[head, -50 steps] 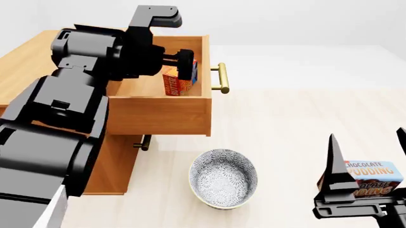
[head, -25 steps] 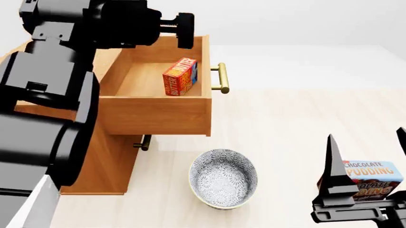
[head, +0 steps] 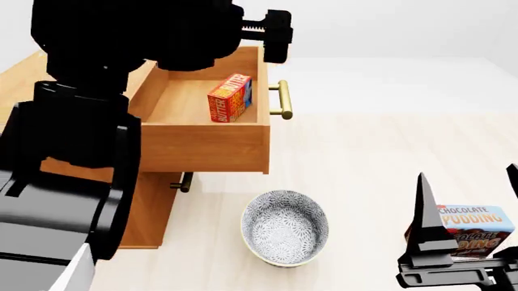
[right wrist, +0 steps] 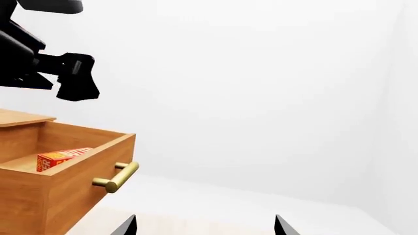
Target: Put the butter at the back in the top drawer of the cabinet and close it.
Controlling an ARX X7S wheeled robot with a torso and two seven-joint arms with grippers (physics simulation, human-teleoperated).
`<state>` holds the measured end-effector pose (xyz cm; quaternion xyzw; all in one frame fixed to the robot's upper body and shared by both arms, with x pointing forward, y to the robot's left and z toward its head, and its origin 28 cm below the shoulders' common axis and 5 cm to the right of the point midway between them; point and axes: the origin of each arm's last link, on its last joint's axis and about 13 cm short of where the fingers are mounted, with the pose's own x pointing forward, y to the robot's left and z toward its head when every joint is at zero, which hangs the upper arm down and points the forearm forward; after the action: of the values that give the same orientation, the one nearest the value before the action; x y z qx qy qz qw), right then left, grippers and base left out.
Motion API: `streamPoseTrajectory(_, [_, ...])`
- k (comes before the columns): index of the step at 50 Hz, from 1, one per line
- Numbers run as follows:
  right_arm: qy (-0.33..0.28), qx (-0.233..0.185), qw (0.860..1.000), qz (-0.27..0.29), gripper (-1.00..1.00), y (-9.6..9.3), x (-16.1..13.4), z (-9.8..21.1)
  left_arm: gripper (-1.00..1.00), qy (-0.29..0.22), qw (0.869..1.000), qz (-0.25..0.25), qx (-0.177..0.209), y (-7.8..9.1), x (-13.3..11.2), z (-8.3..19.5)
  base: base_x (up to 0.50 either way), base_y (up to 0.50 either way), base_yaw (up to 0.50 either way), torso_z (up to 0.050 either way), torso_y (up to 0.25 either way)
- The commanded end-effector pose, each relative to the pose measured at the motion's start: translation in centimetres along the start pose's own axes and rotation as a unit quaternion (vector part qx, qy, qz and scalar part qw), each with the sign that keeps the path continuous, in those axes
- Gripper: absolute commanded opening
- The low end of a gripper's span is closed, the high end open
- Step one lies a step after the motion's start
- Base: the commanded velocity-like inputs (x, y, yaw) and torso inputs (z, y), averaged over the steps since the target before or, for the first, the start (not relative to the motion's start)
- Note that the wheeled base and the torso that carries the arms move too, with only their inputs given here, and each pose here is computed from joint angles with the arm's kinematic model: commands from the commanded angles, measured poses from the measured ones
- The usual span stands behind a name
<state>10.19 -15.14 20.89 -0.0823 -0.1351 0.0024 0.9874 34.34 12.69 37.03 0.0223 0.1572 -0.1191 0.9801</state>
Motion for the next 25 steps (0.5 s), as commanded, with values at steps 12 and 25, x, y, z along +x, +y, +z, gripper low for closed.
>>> streamPoseTrajectory(12, [-0.003,-0.005,1.000,-0.010,1.00,0.2,-1.1,-0.6,1.00,-0.019,0.997,0.066,0.041,-6.3,-2.0,-3.3,0.00,0.00,0.00,0.000,0.000])
streamPoseTrajectory(25, [-0.004,-0.011,1.000,-0.015,1.00,0.3,-1.7,-1.0,1.00,-0.020,0.994,0.095,0.050,-8.3,-1.8,-3.7,0.00,0.00,0.00,0.000,0.000])
